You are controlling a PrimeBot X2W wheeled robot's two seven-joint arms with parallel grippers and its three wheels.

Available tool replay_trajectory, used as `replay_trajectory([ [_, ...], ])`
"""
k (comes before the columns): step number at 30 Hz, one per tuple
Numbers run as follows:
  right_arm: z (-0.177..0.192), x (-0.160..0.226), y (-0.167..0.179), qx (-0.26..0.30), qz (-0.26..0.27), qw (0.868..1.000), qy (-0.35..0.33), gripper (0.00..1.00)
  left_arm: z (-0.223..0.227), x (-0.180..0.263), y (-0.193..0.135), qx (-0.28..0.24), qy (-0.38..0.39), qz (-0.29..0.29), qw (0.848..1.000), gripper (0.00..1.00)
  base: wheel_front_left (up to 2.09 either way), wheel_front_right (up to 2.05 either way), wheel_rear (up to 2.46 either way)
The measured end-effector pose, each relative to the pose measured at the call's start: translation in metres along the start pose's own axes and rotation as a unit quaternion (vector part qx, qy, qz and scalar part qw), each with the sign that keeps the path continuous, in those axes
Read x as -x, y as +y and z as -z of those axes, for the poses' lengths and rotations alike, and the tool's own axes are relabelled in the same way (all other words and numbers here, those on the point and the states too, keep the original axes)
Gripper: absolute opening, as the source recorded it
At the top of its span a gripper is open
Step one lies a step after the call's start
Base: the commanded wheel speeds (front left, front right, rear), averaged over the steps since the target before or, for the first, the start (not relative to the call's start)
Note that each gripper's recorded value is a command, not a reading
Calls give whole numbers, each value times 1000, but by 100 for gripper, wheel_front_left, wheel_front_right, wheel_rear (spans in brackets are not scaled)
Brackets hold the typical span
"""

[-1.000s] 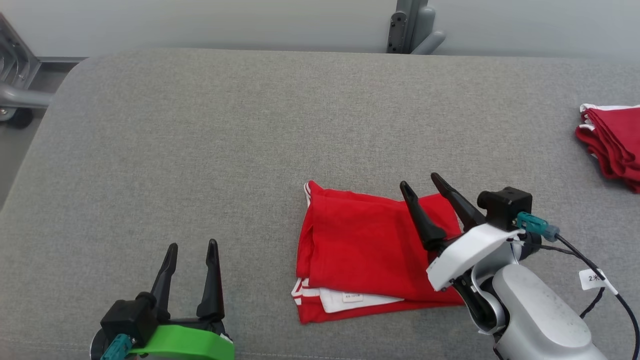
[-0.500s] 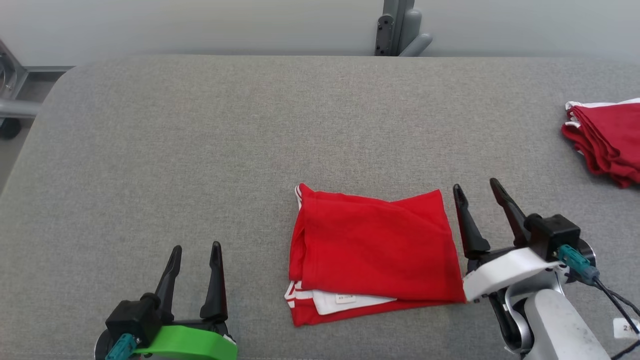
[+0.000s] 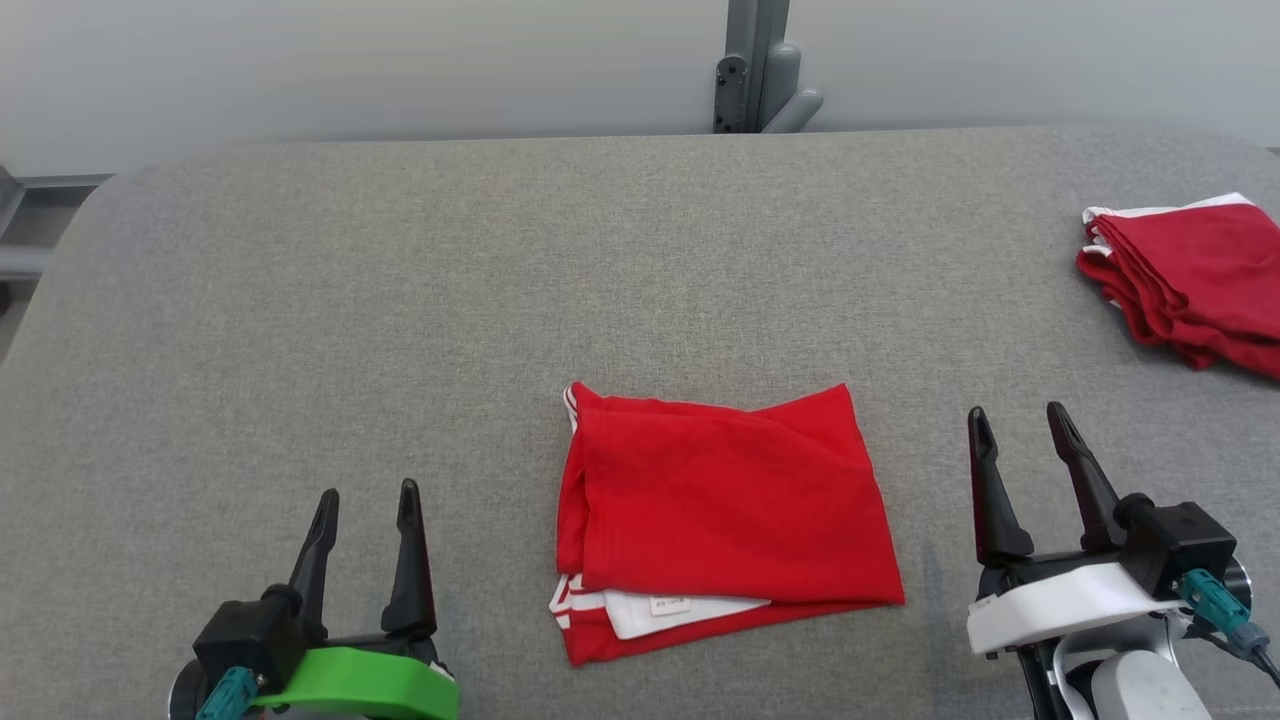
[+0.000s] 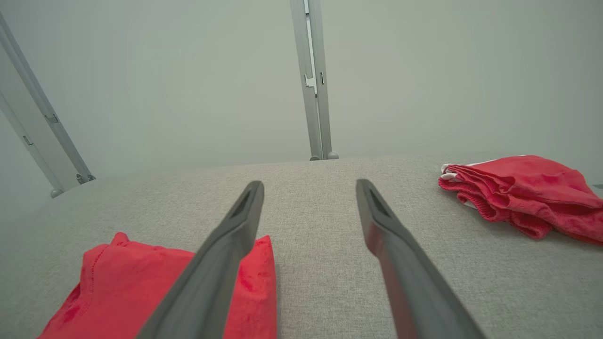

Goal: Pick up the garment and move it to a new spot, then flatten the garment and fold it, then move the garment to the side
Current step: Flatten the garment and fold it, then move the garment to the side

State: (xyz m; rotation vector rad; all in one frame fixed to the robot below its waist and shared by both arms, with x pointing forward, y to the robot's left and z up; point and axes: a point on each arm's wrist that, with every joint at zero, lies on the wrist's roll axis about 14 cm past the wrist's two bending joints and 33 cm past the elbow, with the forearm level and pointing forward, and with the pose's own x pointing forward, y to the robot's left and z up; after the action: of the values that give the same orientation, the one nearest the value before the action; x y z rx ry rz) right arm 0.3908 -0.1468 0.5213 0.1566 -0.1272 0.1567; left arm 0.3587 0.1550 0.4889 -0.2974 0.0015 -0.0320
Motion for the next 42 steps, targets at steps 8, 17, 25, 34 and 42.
replay_trajectory([
  [8, -5, 5, 2, -11, 0, 1000, -7, 100, -5, -3, -3, -4, -9, 6, 1000, 100, 0, 0, 0],
  [17, -5, 5, 5, -16, -4, 1000, -7, 100, -6, -3, -2, -9, -13, 5, 1000, 100, 0, 0, 0],
  [25, 34, -2, 13, 13, -24, 996, 90, 100, -4, -3, -1, -11, -12, 3, 1000, 100, 0, 0, 0],
  [34, 93, -13, 21, 23, -82, 965, 247, 100, -3, -1, 6, -7, -11, -10, 1000, 100, 0, 0, 0],
  [42, 129, -17, 31, 4, -119, 928, 352, 100, -2, 3, 23, -5, -10, -38, 999, 100, 0, 0, 0],
])
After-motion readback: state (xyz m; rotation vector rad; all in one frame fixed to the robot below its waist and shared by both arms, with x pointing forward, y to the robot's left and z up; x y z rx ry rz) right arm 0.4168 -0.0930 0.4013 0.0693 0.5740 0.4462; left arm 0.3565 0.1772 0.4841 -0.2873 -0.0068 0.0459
